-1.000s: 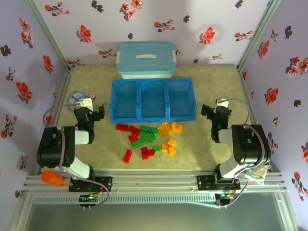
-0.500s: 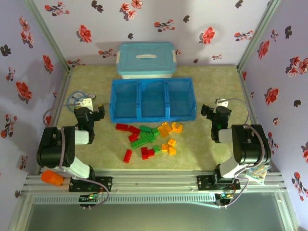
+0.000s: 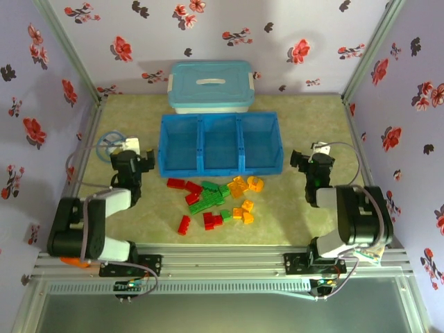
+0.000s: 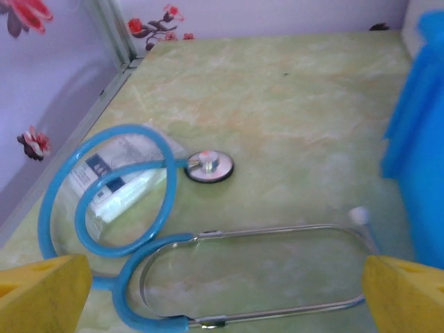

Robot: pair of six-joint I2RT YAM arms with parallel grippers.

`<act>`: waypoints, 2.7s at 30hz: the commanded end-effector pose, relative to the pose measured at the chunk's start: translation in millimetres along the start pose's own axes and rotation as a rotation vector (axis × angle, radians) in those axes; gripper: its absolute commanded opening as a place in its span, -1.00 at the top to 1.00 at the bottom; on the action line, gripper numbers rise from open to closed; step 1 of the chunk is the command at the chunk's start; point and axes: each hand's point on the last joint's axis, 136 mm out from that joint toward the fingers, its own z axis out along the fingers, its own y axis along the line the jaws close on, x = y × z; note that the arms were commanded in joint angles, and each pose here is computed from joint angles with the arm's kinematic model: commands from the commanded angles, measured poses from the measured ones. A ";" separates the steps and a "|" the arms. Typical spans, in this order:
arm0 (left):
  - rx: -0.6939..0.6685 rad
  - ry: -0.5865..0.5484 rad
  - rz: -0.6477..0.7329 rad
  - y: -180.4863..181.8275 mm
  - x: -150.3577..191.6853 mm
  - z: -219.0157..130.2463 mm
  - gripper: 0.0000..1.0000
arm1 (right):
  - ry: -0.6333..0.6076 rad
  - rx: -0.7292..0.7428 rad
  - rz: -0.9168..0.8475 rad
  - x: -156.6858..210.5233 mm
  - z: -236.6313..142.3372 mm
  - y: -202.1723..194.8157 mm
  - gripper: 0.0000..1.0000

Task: Sort the legos into containers by color
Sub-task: Pick up the lego from the middle-left of the table.

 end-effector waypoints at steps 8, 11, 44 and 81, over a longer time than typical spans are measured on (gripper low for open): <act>0.066 0.250 -0.284 -10.6 -37.8 -52.8 -0.91 | 0.296 -0.029 0.417 -41.9 -54.8 16.7 -0.99; 0.120 0.255 -0.233 -35.1 -39.7 -77.4 -0.89 | 0.309 -0.051 0.361 -39.9 -65.0 35.5 -0.99; 0.366 0.745 -0.075 -134.4 139.0 -218.0 -0.54 | 0.425 -0.319 0.201 -14.6 -128.1 119.5 -0.96; 0.450 0.697 0.007 -162.9 116.1 -234.3 0.83 | 0.418 -0.299 0.207 -15.5 -133.3 113.5 -0.93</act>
